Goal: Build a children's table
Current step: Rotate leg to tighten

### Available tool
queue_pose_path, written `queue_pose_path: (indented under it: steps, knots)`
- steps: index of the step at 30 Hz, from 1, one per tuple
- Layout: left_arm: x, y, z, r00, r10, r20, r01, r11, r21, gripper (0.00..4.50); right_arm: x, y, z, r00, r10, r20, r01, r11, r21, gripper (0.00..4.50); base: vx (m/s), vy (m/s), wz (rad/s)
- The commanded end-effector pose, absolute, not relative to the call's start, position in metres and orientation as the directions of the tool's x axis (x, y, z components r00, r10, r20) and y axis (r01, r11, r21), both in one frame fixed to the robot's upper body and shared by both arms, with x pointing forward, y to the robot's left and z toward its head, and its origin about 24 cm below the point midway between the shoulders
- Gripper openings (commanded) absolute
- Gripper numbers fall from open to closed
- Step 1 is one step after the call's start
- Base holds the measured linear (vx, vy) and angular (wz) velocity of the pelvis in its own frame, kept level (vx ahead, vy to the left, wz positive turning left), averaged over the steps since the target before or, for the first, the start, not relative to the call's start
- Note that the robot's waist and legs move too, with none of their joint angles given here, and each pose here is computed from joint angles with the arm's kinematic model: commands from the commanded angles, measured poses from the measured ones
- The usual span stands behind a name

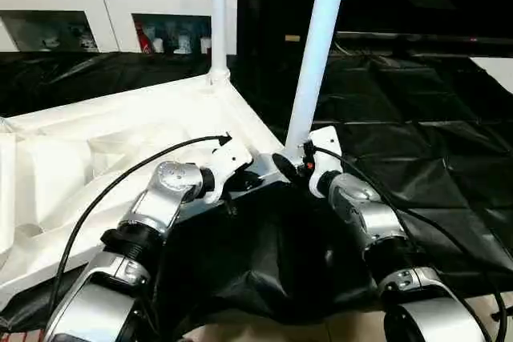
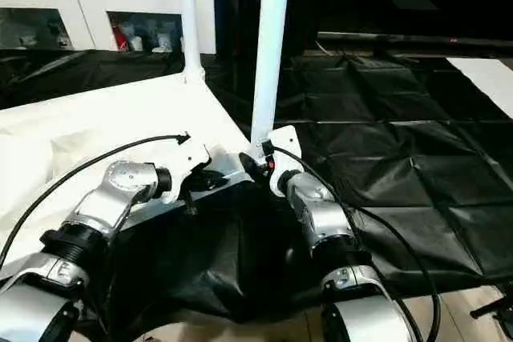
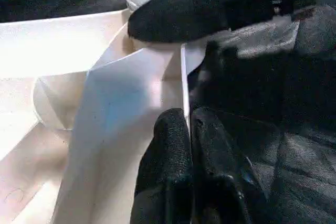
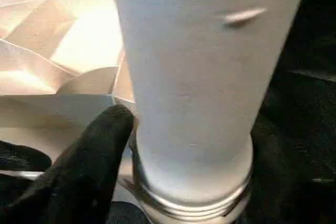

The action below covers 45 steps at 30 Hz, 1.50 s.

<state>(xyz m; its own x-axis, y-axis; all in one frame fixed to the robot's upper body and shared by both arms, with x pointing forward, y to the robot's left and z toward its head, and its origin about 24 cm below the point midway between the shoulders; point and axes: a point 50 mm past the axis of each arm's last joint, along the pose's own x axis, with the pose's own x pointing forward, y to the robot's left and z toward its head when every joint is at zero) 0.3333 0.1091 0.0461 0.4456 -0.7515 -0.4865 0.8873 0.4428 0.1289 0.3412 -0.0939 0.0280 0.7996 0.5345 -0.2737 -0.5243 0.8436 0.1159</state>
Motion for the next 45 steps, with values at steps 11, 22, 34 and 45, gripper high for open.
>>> queue_pose_path:
  steps: [11, 22, 34, 45]
  knots:
    - [0.313, 0.114, 0.051, 0.240, -0.863, -0.444, 0.970, 0.230, 0.077, 0.00, 0.307, -0.098, 0.032, 0.342, 0.887, -0.309, -0.922, 0.381, 0.072, 4.01, 0.000, 0.000, 0.00]
    - [0.304, 0.129, 0.053, 0.130, -0.877, -0.462, 0.991, 0.128, 0.037, 0.00, 0.298, -0.119, 0.034, 0.194, 0.908, -0.371, -0.966, 0.242, 0.087, 4.01, 0.000, 0.000, 0.00]
    - [0.296, 0.132, 0.053, 0.075, -0.885, -0.459, 0.996, 0.085, -0.002, 0.00, 0.291, -0.119, 0.034, 0.135, 0.928, -0.348, -0.970, 0.195, 0.143, 2.87, 0.000, 0.000, 0.00]
    - [0.327, 0.113, 0.048, 0.380, -0.795, -0.472, 0.920, 0.376, 0.108, 0.00, 0.320, -0.098, 0.015, 0.571, 0.740, -0.356, -0.753, 0.645, 0.132, 2.72, -0.006, 0.000, 0.00]
